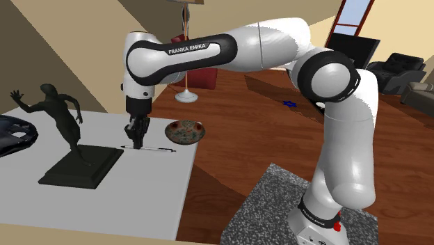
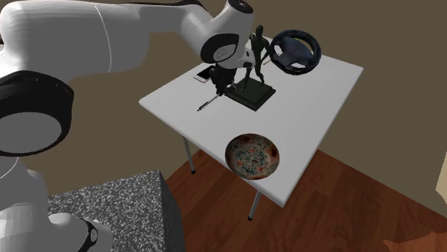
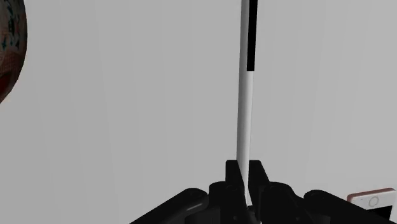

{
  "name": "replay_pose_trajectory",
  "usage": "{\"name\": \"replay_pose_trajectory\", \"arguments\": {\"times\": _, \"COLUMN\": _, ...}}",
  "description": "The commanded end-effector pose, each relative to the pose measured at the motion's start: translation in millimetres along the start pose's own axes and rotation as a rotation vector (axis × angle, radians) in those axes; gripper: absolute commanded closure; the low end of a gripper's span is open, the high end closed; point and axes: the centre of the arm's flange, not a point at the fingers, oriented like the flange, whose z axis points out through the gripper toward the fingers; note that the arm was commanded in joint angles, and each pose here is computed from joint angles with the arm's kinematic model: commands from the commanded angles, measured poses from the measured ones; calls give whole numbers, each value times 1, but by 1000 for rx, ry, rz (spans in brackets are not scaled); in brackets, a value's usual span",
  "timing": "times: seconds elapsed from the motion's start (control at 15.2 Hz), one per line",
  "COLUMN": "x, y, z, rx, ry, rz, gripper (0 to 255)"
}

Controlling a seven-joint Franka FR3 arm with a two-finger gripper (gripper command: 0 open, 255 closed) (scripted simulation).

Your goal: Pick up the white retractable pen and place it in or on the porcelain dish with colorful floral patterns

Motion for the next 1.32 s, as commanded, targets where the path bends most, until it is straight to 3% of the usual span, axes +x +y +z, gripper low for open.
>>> {"name": "replay_pose_trajectory", "arguments": {"times": 0.0, "x": -6, "y": 24, "z": -8, "rx": 0, "ry": 0, "rz": -1, "gripper": 255}}
{"name": "replay_pose_trajectory", "arguments": {"times": 1.12, "x": -58, "y": 231, "z": -82, "rx": 0, "ry": 0, "rz": -1, "gripper": 255}}
{"name": "replay_pose_trajectory", "arguments": {"times": 1.25, "x": -59, "y": 234, "z": -72, "rx": 0, "ry": 0, "rz": -1, "gripper": 255}}
